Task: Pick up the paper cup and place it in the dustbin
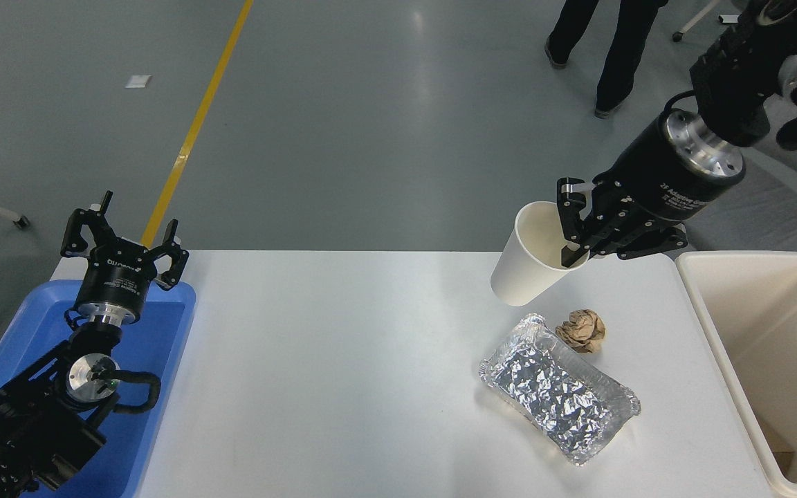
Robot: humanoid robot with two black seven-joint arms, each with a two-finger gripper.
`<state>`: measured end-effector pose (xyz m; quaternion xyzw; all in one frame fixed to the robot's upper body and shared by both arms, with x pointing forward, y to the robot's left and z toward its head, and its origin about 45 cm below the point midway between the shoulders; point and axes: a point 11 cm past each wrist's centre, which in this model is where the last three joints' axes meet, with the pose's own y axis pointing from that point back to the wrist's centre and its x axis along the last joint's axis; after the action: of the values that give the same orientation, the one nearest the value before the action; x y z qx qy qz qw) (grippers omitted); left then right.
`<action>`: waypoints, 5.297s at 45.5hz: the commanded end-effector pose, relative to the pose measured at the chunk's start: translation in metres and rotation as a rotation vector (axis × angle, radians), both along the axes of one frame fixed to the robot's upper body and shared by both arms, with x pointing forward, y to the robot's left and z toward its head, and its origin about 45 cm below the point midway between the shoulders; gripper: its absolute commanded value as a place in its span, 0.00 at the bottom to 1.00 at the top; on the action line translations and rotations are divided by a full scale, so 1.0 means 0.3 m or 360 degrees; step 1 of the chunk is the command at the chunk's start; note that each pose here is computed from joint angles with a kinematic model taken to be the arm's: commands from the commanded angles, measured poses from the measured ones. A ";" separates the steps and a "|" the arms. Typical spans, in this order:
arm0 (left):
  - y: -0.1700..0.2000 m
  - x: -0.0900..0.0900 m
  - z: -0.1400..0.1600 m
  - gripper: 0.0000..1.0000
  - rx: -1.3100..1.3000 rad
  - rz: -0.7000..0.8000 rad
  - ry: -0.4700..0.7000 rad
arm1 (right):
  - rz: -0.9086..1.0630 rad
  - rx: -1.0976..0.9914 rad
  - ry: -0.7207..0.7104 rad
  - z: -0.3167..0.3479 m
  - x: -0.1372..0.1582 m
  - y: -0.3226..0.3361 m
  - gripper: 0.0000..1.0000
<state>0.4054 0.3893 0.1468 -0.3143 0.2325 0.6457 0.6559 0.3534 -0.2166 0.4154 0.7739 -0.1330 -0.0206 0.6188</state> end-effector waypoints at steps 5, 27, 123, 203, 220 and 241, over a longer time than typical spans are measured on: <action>0.003 -0.002 -0.002 0.99 0.0005 0.0004 0.0004 | -0.0160 -0.0019 -0.0040 0.031 0.005 -0.126 0.00; 0.003 -0.002 -0.003 0.99 0.0005 0.0002 0.0006 | -0.0928 -0.0224 0.0057 -0.115 -0.123 -0.820 0.00; 0.002 0.000 -0.001 0.99 0.0002 0.0005 0.0003 | -0.1508 -0.1160 -0.0947 -1.007 -0.131 -1.238 0.78; 0.000 0.000 -0.001 0.99 0.0003 0.0002 0.0002 | -0.0561 -0.0257 0.0242 -0.434 0.022 -0.633 1.00; 0.001 0.000 -0.001 0.99 0.0003 0.0004 0.0004 | -0.0080 -0.0413 -0.0129 -0.090 0.189 -0.248 1.00; -0.001 0.000 -0.001 0.99 0.0003 0.0000 0.0004 | 0.0107 -0.0454 -0.0157 -0.036 0.162 -0.081 1.00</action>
<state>0.4052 0.3898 0.1463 -0.3126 0.2324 0.6471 0.6554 0.4048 -0.2591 0.4000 0.6847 -0.1555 0.0408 0.7108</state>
